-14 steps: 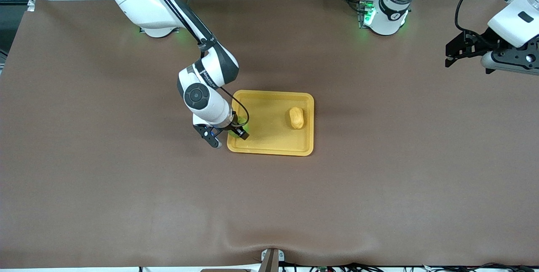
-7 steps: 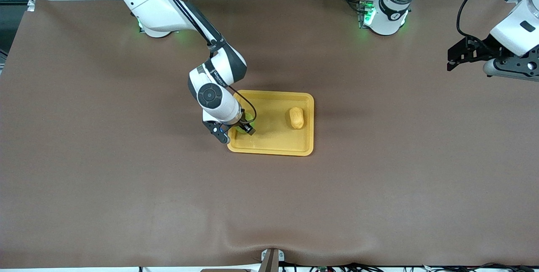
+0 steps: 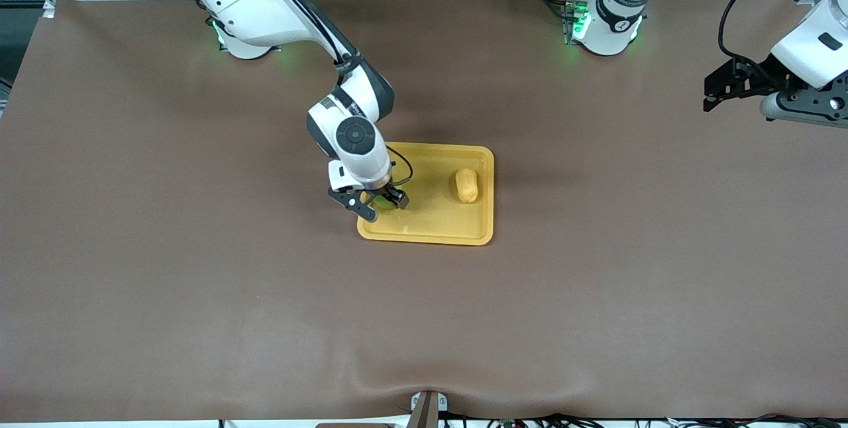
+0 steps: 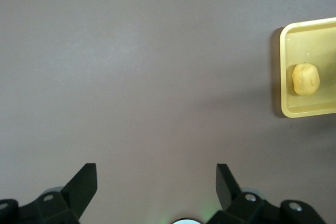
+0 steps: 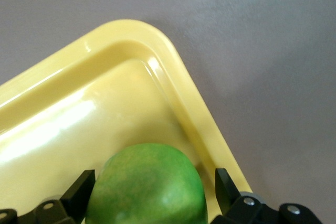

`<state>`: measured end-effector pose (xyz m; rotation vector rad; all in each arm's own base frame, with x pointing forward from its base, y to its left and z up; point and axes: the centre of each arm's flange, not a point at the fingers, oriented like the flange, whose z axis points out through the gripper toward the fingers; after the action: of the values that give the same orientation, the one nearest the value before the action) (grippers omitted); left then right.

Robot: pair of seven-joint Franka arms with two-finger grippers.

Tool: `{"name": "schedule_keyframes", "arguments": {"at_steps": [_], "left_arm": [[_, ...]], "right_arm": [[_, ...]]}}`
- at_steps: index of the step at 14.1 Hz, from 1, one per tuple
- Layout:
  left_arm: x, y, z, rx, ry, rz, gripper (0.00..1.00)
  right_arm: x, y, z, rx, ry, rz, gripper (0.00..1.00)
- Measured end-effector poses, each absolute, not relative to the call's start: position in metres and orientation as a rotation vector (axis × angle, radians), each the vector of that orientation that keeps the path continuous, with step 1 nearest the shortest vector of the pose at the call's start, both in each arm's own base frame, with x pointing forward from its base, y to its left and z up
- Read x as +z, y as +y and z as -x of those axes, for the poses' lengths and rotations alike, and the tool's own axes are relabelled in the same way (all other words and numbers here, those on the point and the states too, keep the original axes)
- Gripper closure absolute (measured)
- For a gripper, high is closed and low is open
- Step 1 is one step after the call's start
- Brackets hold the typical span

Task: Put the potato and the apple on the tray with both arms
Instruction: 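Lower the apple onto the tray and open the right gripper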

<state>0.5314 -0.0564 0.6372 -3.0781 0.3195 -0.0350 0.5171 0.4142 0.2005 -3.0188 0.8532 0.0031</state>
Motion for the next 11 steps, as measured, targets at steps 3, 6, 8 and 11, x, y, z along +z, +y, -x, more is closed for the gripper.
{"name": "schedule_keyframes", "arguments": {"at_steps": [3, 6, 8, 11], "left_arm": [[0.637, -0.056, -0.531, -0.035, 0.319, 3.078, 0.0], [0.637, -0.056, -0.531, -0.035, 0.319, 3.078, 0.0], [0.637, -0.057, -0.531, -0.036, 0.321, 3.078, 0.0], [0.638, -0.058, -0.531, -0.038, 0.325, 3.077, 0.0]], "right_arm": [[0.206, 0.413, -0.522, 0.016, 0.864, 3.043, 0.0], [0.232, 0.411, -0.538, 0.071, 0.918, 3.081, 0.0], [0.245, 0.407, -0.547, 0.072, 0.942, 3.075, 0.0], [0.262, 0.4, -0.561, 0.082, 0.998, 3.014, 0.0]]}}
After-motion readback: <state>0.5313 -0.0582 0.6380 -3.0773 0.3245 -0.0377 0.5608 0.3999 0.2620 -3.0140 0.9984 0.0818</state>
